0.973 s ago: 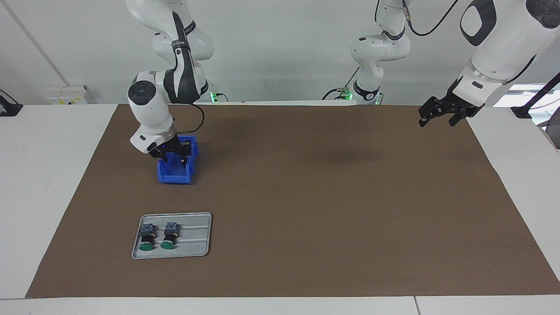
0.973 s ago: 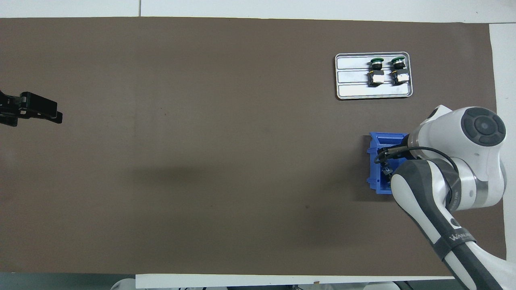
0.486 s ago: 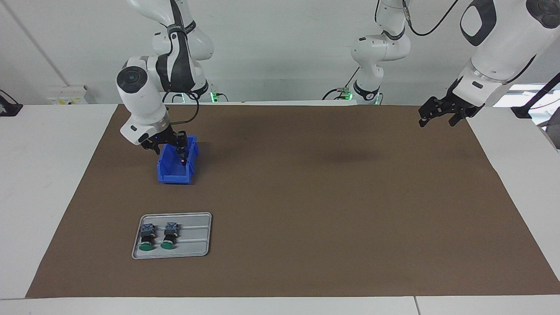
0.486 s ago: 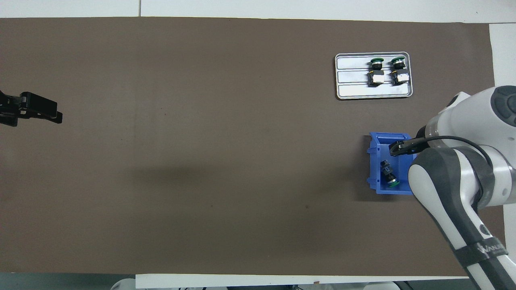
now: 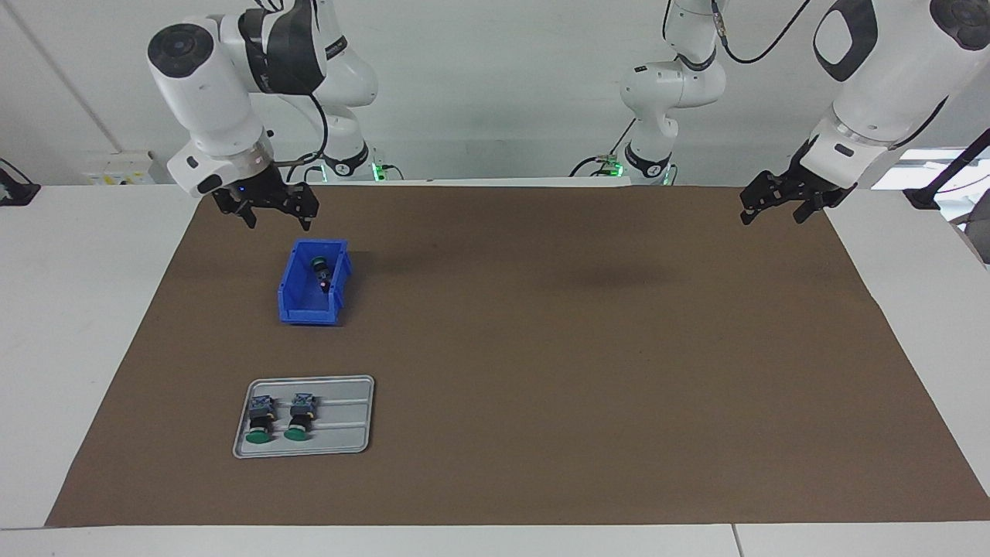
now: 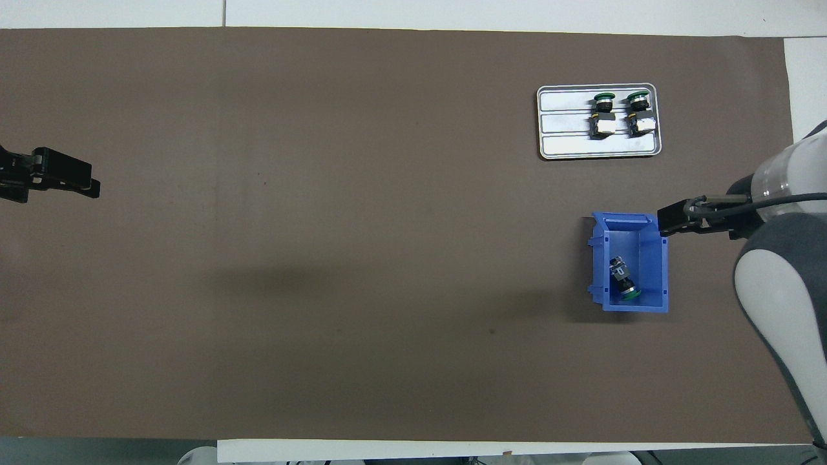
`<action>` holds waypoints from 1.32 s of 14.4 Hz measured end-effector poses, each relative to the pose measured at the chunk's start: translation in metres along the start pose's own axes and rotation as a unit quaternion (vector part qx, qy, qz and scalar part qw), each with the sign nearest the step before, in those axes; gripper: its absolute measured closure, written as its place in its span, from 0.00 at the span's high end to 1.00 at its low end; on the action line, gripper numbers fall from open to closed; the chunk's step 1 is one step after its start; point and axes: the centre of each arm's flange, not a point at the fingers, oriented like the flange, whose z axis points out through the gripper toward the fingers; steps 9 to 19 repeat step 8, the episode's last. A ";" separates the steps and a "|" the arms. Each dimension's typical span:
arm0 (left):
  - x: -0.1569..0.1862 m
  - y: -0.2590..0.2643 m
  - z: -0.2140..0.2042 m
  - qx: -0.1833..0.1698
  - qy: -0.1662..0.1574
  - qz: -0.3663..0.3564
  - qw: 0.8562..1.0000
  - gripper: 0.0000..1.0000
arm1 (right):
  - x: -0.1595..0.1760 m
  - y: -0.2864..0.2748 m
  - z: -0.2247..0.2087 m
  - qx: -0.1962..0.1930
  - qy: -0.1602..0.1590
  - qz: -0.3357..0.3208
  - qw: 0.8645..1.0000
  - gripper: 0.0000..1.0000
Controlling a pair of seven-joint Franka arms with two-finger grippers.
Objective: Place and press button with both arms
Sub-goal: 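Open the right gripper and lift it out of the bin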
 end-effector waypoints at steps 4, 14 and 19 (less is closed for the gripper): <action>0.000 0.000 0.000 0.000 0.000 0.000 1.000 1.00 | -0.009 0.010 -0.056 0.005 0.007 0.031 0.999 0.99; 0.000 0.000 0.000 0.000 0.000 0.000 1.000 1.00 | -0.011 0.013 -0.071 0.007 0.014 0.034 0.999 0.99; 0.000 0.000 0.000 0.000 0.000 0.000 1.000 1.00 | -0.011 0.013 -0.071 0.007 0.014 0.034 0.999 0.99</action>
